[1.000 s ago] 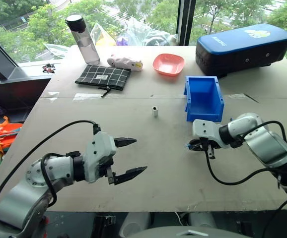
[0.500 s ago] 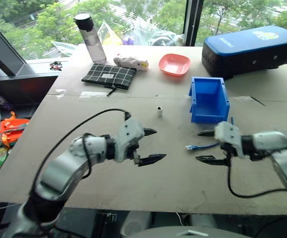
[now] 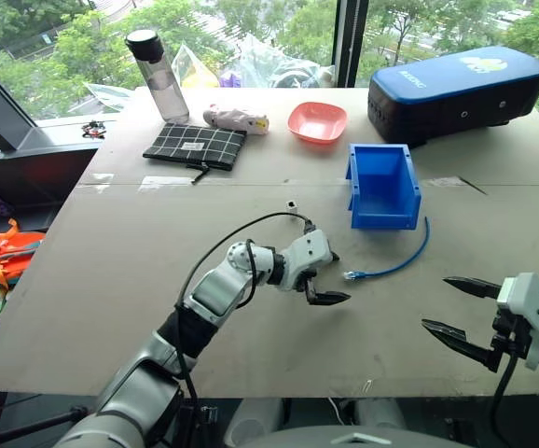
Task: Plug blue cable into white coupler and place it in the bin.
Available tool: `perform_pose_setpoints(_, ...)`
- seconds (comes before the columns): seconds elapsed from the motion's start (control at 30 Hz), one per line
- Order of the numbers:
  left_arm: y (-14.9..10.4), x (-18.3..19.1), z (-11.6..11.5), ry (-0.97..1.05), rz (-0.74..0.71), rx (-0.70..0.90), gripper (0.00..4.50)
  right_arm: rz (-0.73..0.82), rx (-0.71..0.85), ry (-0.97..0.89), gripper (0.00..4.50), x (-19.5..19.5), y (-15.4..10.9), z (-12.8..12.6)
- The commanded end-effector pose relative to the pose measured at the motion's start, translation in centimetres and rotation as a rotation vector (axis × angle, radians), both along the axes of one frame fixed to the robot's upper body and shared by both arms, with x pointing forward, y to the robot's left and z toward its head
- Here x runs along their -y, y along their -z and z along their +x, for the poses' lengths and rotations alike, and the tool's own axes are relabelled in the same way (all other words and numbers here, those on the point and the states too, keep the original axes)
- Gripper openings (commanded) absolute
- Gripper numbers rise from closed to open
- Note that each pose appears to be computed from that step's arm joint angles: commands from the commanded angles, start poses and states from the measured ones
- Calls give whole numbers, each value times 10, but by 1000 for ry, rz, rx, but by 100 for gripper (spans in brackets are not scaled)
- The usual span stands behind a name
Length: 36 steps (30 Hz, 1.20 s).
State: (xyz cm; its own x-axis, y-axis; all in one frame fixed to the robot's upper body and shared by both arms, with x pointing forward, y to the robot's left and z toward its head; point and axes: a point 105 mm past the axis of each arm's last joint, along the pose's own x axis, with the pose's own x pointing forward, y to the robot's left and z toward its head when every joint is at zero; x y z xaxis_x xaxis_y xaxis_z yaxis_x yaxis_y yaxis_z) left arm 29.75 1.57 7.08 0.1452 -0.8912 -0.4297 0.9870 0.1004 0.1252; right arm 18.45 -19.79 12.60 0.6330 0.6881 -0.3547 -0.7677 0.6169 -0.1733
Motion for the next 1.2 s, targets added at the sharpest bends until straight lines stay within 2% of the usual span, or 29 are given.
perform_pose_setpoints(0.03, 10, 13, 3, 13, 6, -11, 395, 38, 55, 41, 447, -6, -10, -3)
perform_pose_setpoints(0.1, 11, 18, 2, 38, 5, -15, 324, 77, 46, 69, 447, -10, -9, -6)
perform_pose_setpoints(0.17, 12, 19, 3, 45, 4, -19, 213, 86, 33, 82, 447, -12, -6, -10)
perform_pose_setpoints(0.2, 11, 20, 3, 45, 3, -16, 197, 86, 26, 87, 447, -12, -3, -12)
perform_pose_setpoints(0.33, 7, 25, 5, 60, -10, 4, 27, 76, 9, 99, 447, -13, 8, -13)
perform_pose_setpoints(0.37, 6, 26, 4, 62, -14, 7, 11, 77, 10, 100, 447, -14, 9, -12)
perform_pose_setpoints(0.6, -6, 17, 5, 54, -62, 25, 11, 96, 18, 99, 447, -21, 12, -8)
perform_pose_setpoints(0.67, -12, 11, 6, 60, -69, 32, 63, 100, 18, 94, 447, -23, 12, -8)
perform_pose_setpoints(0.8, -23, 2, 20, 38, -46, 99, 237, 111, 17, 90, 447, -25, 11, -9)
perform_pose_setpoints(0.83, -24, 1, 21, 40, -35, 101, 268, 113, 16, 90, 447, -26, 11, -10)
perform_pose_setpoints(0.87, -26, 0, 23, 47, -24, 107, 323, 117, 17, 88, 447, -27, 10, -10)
perform_pose_setpoints(1.03, -37, 5, 29, 73, -27, 141, 323, 121, 23, 86, 447, -28, 8, -12)
perform_pose_setpoints(1.2, -35, 15, 37, 87, -22, 157, 323, 120, 27, 90, 447, -27, 8, -12)
